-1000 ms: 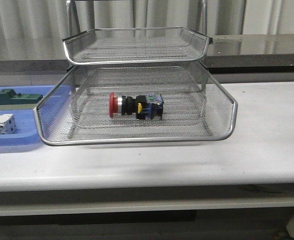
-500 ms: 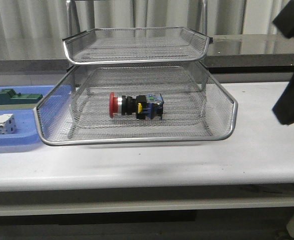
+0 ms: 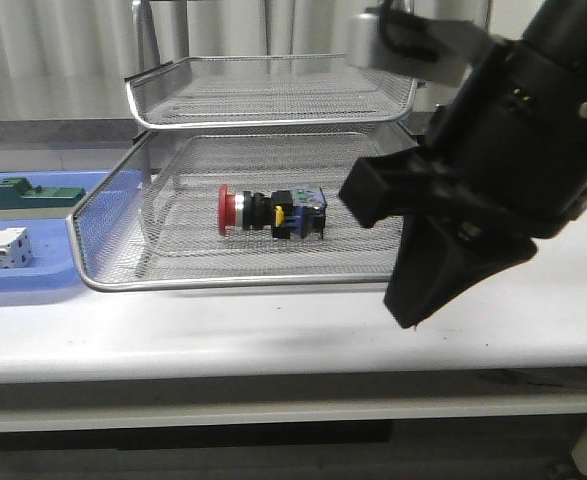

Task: Place button on rack with both arms
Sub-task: 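Push the middle wire tray back into the rack with the right gripper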

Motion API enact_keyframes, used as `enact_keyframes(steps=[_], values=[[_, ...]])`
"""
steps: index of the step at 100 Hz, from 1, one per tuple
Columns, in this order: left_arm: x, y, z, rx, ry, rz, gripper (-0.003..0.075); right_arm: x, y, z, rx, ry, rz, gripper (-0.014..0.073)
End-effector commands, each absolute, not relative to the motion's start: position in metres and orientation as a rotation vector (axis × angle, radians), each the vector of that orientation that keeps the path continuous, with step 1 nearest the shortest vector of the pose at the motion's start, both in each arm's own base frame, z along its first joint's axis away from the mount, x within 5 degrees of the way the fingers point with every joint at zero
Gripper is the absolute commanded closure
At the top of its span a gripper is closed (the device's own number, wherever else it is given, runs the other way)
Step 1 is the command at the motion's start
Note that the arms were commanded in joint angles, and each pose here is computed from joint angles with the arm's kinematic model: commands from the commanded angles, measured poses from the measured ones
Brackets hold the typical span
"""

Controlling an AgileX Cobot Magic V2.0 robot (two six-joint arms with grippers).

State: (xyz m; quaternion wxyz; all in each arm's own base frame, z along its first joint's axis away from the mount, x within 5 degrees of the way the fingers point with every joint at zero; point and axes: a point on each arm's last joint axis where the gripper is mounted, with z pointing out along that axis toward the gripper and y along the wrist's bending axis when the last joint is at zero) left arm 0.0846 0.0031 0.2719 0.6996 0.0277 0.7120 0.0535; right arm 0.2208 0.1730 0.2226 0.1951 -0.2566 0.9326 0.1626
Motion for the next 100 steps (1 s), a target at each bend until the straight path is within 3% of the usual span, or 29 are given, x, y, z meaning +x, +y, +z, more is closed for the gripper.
enact_keyframes(steps=[1,49,100], values=[[0.085,0.005,0.287,0.025,1.491,0.127,0.0716,0.229,0.186,0.235,-0.780,2.510,0.442,0.0662],[0.085,0.005,0.287,0.025,1.491,0.127,0.0716,0.245,0.230,0.213,-1.042,2.459,0.319,0.0662],[0.085,0.005,0.287,0.025,1.491,0.127,0.0716,0.262,0.236,0.207,-1.127,2.313,0.211,0.0662]])
